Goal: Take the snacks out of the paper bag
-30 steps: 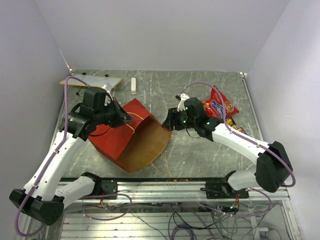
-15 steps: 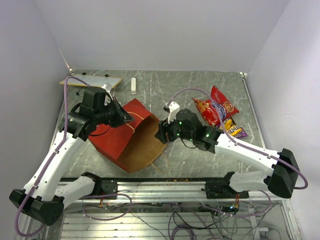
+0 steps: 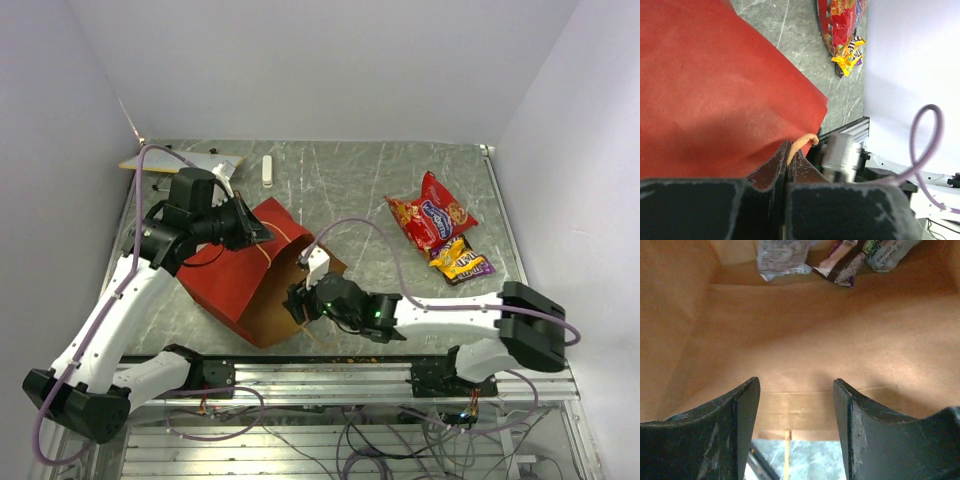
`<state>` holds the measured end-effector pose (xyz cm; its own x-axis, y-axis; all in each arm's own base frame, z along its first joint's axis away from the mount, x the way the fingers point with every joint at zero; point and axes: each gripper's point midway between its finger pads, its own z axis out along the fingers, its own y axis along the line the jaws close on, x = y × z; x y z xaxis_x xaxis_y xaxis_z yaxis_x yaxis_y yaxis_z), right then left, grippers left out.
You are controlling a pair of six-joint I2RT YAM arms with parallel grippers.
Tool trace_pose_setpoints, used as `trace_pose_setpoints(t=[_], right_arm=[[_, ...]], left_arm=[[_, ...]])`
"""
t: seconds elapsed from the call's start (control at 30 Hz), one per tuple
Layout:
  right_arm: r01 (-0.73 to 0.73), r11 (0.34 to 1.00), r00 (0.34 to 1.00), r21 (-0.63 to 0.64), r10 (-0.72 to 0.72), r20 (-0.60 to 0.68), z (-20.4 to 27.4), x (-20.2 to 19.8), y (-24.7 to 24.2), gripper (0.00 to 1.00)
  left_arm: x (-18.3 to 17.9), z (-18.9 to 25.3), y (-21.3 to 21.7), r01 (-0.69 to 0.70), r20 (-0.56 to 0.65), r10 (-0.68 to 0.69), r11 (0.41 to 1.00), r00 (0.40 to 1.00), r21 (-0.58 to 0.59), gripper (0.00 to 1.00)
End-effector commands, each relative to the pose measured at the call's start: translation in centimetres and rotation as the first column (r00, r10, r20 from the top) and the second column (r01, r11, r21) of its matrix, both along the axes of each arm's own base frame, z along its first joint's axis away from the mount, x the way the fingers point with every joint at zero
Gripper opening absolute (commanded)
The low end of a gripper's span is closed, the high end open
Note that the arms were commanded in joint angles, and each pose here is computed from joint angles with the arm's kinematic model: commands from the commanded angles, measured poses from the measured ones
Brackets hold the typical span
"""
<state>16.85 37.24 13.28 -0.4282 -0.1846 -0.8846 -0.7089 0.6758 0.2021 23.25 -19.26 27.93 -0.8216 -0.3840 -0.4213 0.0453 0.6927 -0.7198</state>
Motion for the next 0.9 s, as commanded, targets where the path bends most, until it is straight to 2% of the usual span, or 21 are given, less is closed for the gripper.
trace_pose_setpoints(t=[0.0, 0.1, 0.13, 0.17, 0.27, 0.4, 0.57, 0.87], right_arm=[[0.075, 0.986, 0.99, 0.147, -0.091, 0.108, 0.8, 2.4, 2.3, 0.6], [0.037, 0.978, 0.963, 0.204, -0.089, 0.255, 1.4, 2.9, 3.7, 0.61], [0.022, 0.985, 0.95, 0.173, -0.075, 0.304, 0.7, 3.1, 3.9, 0.61], [0.007, 0.981, 0.93, 0.193, -0.078, 0.359, 1.3, 3.4, 4.4, 0.61], [-0.06, 0.993, 0.868, 0.1, 0.002, 0.496, 0.7, 4.0, 6.2, 0.61], [-0.069, 0.996, 0.81, -0.048, 0.084, 0.58, -1.8, 5.2, 8.0, 0.62], [-0.022, 0.997, 0.811, -0.078, 0.064, 0.582, -3.4, 7.3, 8.8, 0.64], [0.036, 0.993, 0.828, -0.114, 0.034, 0.559, -6.3, 10.2, 10.1, 0.64]], left_arm=[[0.3, 2.3, -0.5, 0.062, 0.068, -0.061, 0.998, 0.996, -0.007, 0.07], [0.2, 2.4, -0.1, 0.067, 0.073, -0.069, 0.997, 0.995, 0.027, 0.07], [0.2, 2.3, -0.1, 0.072, 0.072, -0.075, 0.997, 0.995, 0.035, 0.07], [0.2, 2.3, 0.0, 0.075, 0.069, -0.078, 0.996, 0.995, 0.043, 0.07], [0.2, 2.3, 0.1, 0.083, 0.069, -0.088, 0.994, 0.994, 0.064, 0.07], [0.6, 2.9, 0.8, 0.082, 0.084, -0.092, 0.989, 0.992, 0.124, 0.07], [0.7, 3.3, 1.4, 0.09, 0.094, -0.109, 0.979, 0.99, 0.183, 0.07], [0.5, 3.1, 1.0, 0.129, 0.091, -0.147, 0.976, 0.985, 0.177, 0.07]])
